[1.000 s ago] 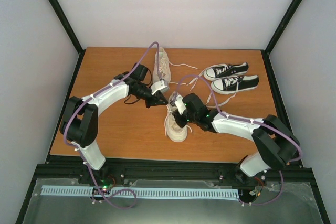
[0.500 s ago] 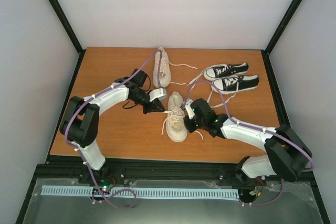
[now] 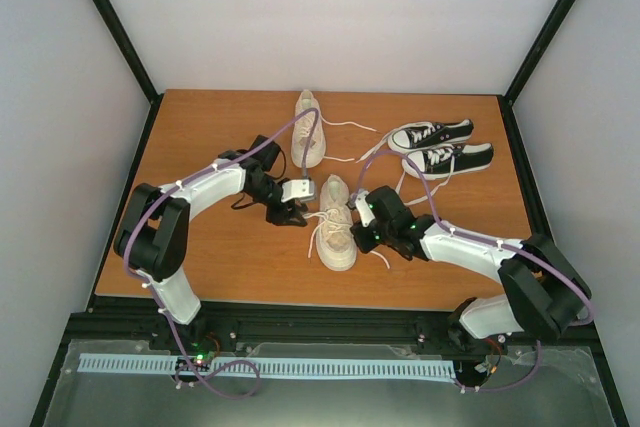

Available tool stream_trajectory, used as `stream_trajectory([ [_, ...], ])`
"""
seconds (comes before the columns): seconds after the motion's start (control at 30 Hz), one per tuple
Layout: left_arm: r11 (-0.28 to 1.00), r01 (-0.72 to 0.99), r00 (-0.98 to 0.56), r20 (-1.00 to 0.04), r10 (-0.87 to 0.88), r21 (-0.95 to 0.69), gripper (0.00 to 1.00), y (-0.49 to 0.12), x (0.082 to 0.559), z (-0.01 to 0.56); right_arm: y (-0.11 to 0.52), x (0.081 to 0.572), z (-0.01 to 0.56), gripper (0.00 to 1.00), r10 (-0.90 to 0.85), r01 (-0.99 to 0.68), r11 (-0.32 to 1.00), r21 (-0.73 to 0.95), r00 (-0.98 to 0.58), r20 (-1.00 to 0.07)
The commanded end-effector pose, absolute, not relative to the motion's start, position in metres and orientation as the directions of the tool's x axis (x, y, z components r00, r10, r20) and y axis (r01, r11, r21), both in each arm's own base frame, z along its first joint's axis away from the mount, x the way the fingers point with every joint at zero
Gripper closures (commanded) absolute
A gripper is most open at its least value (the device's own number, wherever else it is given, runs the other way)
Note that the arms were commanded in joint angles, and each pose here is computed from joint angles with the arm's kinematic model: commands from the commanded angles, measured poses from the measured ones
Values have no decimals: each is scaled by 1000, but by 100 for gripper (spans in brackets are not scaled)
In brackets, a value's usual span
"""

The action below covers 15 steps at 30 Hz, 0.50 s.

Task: Tie the shoes

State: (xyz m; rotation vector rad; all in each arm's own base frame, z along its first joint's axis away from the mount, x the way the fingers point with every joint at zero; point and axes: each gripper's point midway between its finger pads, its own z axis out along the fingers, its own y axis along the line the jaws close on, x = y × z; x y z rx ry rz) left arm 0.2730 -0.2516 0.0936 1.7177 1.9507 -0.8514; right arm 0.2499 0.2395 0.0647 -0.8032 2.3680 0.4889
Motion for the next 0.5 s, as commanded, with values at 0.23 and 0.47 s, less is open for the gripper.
stream_trajectory([
  [0.23, -144, 990, 97, -692, 715, -10, 20, -260, 272, 146, 255, 253, 80, 97, -390, -659, 722, 211, -640, -662],
  [0.47, -104, 987, 159, -664, 731, 121, 21, -296, 290, 103, 256, 258, 80, 97, -372, -643, 735, 214, -647, -665],
])
